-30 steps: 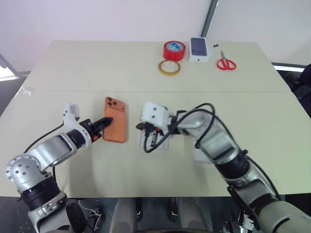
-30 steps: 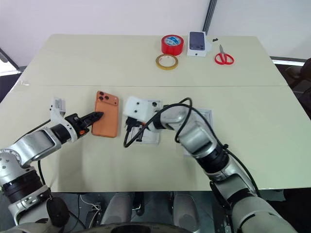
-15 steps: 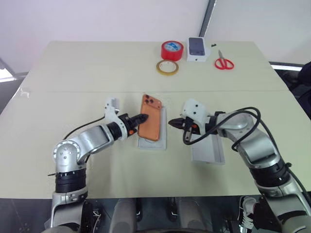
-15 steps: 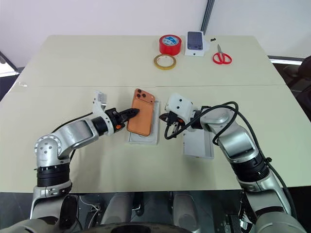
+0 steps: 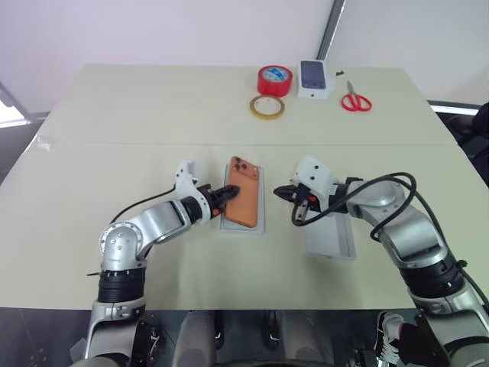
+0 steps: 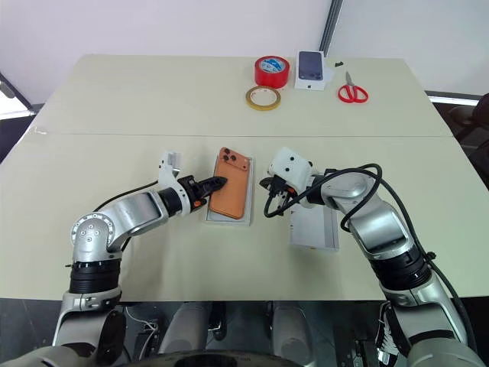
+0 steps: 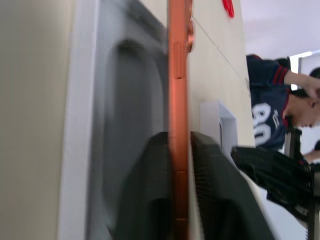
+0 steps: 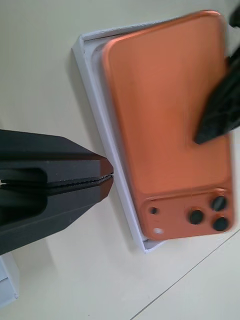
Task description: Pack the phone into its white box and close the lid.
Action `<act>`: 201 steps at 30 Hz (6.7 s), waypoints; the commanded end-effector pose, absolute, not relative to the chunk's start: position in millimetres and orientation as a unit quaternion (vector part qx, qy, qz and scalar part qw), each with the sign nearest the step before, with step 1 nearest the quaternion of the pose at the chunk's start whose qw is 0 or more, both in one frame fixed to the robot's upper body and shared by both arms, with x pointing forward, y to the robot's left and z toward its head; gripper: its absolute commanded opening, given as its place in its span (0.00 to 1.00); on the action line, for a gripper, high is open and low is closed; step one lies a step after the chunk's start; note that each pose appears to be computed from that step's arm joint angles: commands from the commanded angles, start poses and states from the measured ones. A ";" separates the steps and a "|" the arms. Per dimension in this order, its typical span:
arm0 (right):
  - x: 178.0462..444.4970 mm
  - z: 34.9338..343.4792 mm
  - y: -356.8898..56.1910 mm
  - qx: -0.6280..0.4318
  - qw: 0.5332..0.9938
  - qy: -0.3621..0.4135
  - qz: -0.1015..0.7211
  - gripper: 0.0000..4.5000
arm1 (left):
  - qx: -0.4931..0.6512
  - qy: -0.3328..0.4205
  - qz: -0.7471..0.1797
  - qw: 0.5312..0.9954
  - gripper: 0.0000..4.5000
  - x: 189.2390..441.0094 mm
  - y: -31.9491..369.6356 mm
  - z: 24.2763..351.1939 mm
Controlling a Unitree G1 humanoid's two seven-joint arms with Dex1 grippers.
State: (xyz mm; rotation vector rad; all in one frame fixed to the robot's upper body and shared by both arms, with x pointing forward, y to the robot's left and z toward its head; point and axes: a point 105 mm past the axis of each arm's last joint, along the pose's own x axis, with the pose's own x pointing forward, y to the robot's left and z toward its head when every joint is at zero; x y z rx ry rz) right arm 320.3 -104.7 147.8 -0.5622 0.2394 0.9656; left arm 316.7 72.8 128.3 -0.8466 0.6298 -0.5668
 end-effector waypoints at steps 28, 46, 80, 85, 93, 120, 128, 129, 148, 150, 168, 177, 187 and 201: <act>333.0 133.7 -120.2 -0.262 0.858 0.143 0.417 0.00 | 0.000 0.215 -0.231 0.949 0.81 322.6 157.1 145.7; 340.5 123.7 -72.8 -0.364 0.819 0.146 0.419 0.00 | 0.074 0.220 -0.359 0.904 0.02 334.8 74.2 112.8; 281.6 129.2 -200.2 -0.396 0.810 0.274 0.335 0.00 | 0.049 0.263 -0.573 0.774 0.02 294.3 -57.8 114.7; 282.9 155.0 -212.9 -0.384 0.825 0.262 0.322 0.00 | 0.030 0.246 -0.557 0.793 0.02 304.3 -33.1 129.9; 269.0 160.5 -222.8 -0.242 0.862 0.332 0.297 0.18 | 0.047 0.196 -0.527 0.826 0.01 303.7 24.8 131.8; 272.3 116.9 -246.8 -0.064 0.899 0.414 0.126 0.01 | 0.113 0.014 -0.645 0.755 0.01 243.5 35.5 147.4; 312.5 188.9 -219.0 0.037 0.941 0.283 0.182 0.00 | 0.112 0.010 -0.572 0.813 0.01 266.3 66.7 149.4; 315.4 200.5 -209.0 0.058 0.939 0.265 0.212 0.00 | 0.114 0.013 -0.552 0.826 0.01 272.9 74.9 149.5; 267.0 165.9 -63.8 0.332 0.825 0.299 0.346 0.00 | 0.142 0.002 -0.486 0.862 0.01 302.7 85.4 149.6; 273.8 158.4 -82.0 0.323 0.833 0.311 0.323 0.06 | 0.135 0.007 -0.509 0.850 0.01 298.3 68.2 144.7; 305.4 181.0 -194.3 -0.115 0.927 0.275 0.230 0.60 | 0.110 0.030 -0.571 0.813 0.01 299.8 -18.7 132.0; 305.0 176.1 -206.8 -0.290 0.893 0.235 0.253 0.01 | 0.106 0.030 -0.533 0.839 0.01 308.7 13.8 144.3; 293.8 151.4 -201.0 -0.354 0.847 0.246 0.312 0.01 | 0.144 0.109 -0.562 0.807 0.01 291.5 30.7 119.1; 288.1 146.7 -195.8 -0.360 0.834 0.250 0.335 0.01 | 0.166 0.129 -0.606 0.767 0.01 284.1 -15.2 103.5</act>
